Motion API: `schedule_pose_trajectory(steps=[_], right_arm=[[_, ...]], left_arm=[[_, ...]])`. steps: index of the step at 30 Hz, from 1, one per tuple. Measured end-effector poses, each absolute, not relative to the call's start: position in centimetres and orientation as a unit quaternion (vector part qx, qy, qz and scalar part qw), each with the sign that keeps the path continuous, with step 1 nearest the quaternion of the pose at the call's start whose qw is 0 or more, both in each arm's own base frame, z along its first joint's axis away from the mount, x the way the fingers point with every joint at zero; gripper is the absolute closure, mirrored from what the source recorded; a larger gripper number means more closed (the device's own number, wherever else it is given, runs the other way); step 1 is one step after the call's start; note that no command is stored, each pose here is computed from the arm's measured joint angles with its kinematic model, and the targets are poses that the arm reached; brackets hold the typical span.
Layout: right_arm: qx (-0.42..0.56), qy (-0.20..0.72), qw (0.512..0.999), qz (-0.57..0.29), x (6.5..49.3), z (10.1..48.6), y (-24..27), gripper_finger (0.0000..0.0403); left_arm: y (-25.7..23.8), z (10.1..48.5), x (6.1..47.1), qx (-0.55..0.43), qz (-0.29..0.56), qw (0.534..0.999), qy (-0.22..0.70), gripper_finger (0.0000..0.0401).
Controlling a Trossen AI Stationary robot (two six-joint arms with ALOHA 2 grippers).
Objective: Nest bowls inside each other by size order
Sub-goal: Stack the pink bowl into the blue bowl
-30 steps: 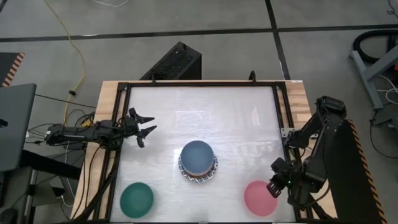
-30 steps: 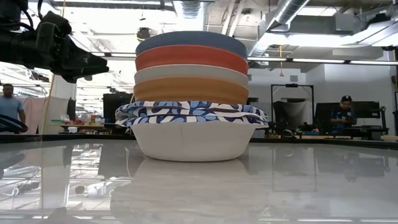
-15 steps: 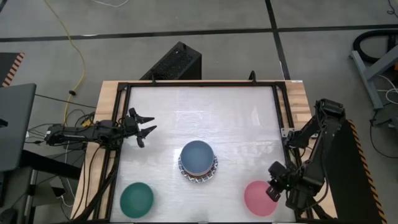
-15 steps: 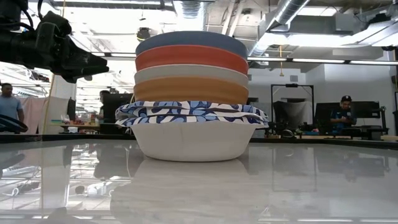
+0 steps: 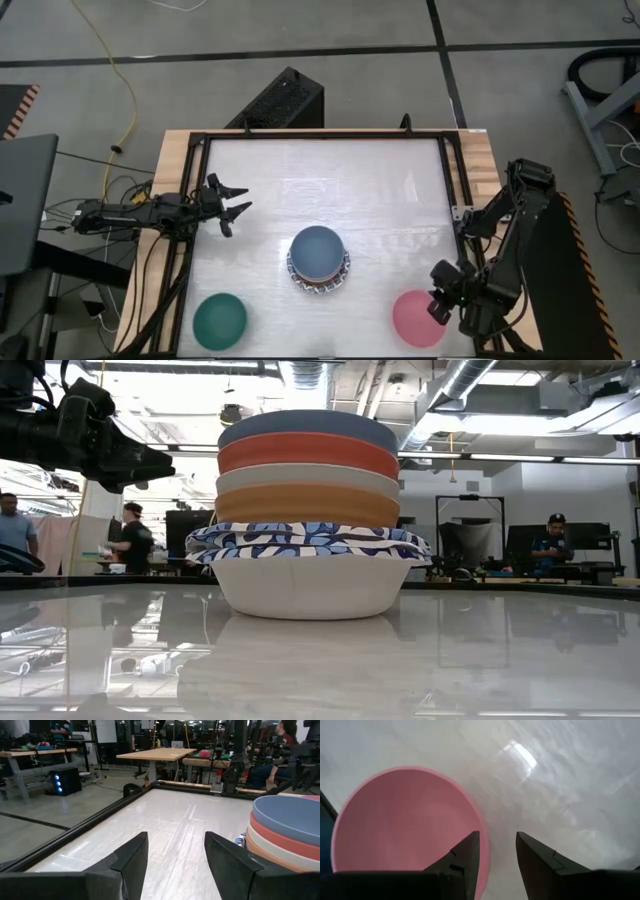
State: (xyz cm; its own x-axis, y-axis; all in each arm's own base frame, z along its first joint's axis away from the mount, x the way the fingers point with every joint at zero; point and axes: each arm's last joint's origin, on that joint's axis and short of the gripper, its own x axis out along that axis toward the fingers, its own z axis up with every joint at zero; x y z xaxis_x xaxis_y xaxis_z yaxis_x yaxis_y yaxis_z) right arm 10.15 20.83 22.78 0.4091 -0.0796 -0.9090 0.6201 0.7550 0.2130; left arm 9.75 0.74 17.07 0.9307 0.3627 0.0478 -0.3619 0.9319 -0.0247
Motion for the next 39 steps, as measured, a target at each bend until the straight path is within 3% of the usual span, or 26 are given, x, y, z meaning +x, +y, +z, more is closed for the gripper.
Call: schedule_pose_trajectory(steps=[28,39], right_arm=[[0.287,0.503,0.792,-0.195,10.4,22.7,21.5,0.0255],[0.240,0.591,0.740,-0.213,10.5,20.0,23.0,0.0255]], left_arm=[[0.7,17.1,9.8,-0.008,0.184,0.982,-0.026,0.0216],[0.7,17.1,9.8,-0.008,0.184,0.982,-0.026,0.0216]])
